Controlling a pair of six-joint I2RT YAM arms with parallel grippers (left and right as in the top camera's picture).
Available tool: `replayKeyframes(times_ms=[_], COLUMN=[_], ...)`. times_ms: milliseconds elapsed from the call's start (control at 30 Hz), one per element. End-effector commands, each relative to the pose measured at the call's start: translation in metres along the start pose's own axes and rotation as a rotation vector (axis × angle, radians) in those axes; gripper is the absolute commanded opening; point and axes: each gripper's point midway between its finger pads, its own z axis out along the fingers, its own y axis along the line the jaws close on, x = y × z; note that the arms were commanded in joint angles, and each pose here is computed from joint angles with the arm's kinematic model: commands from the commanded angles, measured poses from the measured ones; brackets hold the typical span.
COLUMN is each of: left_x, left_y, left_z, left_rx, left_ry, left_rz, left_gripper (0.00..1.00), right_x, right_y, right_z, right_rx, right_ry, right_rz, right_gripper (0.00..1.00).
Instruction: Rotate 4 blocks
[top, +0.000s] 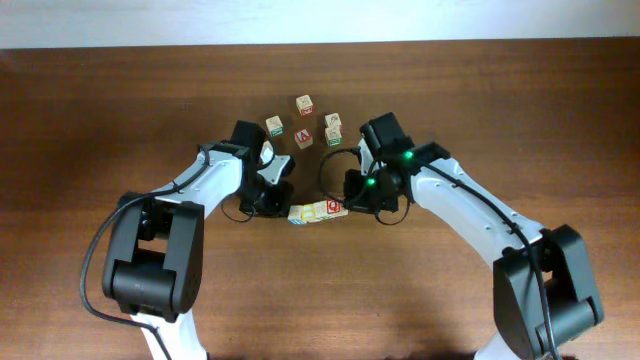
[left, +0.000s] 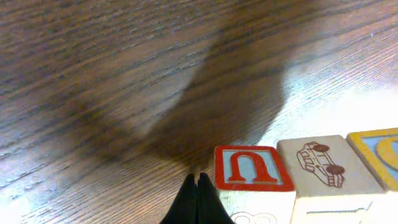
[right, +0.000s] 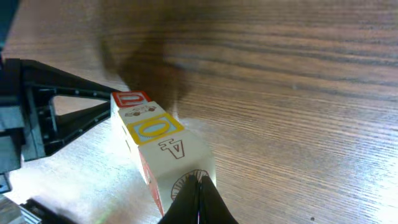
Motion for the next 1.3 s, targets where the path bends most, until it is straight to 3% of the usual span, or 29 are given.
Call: replayKeyframes(times_ms=[0,200,700,1267], left_x=[0.003,0.001,-0.002,0.005], left_y=[-0.024,-0.024,0.004,0.057], left_z=[0.005,0.005,0.005,-0.009], left_rx=[0.109,0.108,-0.059,-0.292], left_ry=[0.017,0.007,-0.010,-0.065], left_rz=[0.016,0.012,-0.138,-0.577], left_gripper=[0.00,0.00,0.00,0.00], right_x=[0.001,0.013,0.017,0.009], right_y=[0.029,0.049,0.074,0.077], right_z=[-0.005,-0.001,0.001,0.019], right_rx=[-0.050,-0.108,-0.162,-0.157], right_ry=[-0.015,0.020,0.022,0.000], right_rz=[-0.060,-0.051,-0.062,-0.026], right_gripper=[0.04,0.04,0.04,0.04])
